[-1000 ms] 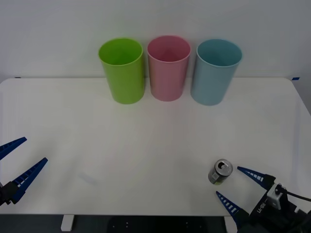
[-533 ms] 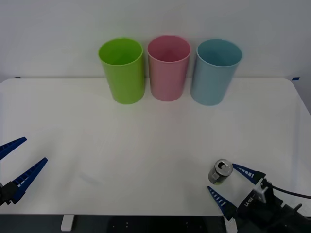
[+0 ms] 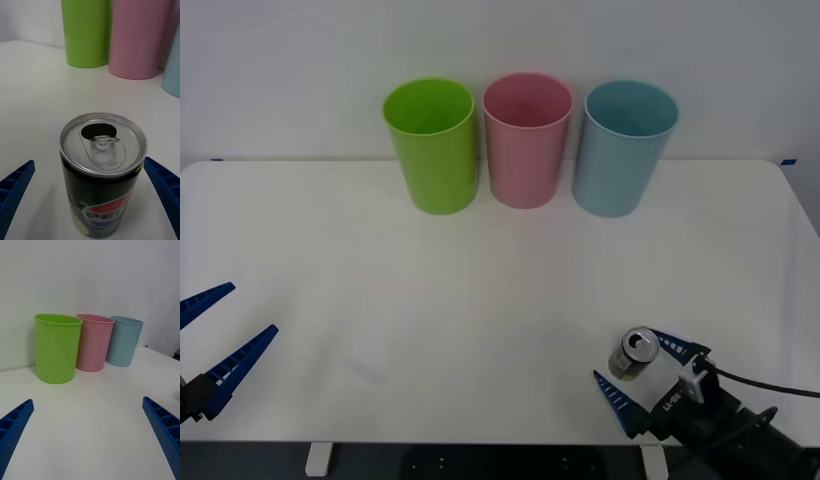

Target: Grasp the object on the table and drop it into the matching bin: aluminum can to the light blue bin, PET bottle to the pink bin.

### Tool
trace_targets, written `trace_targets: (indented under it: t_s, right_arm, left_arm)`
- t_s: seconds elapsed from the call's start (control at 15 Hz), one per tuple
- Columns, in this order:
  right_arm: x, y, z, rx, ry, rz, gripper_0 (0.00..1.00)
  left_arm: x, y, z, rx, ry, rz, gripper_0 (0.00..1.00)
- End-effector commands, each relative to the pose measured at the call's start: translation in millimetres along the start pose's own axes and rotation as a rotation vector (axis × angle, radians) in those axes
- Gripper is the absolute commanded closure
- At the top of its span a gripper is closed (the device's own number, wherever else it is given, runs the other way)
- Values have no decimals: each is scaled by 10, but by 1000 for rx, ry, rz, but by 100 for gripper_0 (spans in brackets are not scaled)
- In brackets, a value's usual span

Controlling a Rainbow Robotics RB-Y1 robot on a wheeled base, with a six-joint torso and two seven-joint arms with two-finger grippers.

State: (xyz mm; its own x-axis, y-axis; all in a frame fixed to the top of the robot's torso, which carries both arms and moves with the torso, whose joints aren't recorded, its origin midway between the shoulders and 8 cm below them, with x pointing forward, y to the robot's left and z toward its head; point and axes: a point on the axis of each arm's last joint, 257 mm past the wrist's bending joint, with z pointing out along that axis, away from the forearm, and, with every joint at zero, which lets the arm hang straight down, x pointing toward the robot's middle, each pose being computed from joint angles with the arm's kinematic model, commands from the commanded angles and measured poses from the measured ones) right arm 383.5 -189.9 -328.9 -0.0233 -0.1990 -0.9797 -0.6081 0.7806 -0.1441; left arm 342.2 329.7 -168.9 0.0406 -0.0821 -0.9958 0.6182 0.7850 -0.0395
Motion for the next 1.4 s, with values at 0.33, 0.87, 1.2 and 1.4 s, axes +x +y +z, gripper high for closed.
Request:
trace_targets:
  t_s: [0.33, 0.87, 1.2, 1.4]
  right_arm:
    - [-7, -7, 29, 5, 0, -5, 100]
    - [-61, -28, 53, 7, -15, 0, 100]
    - [-189, -87, 45, 15, -55, 34, 100]
    - [-374, -172, 28, 24, -95, 61, 100]
  left_arm:
    - [0, 0, 0, 0, 0, 0, 0]
    - [0, 0, 0, 0, 0, 0, 0]
    - [0, 0, 0, 0, 0, 0, 0]
    - [0, 0, 0, 0, 0, 0, 0]
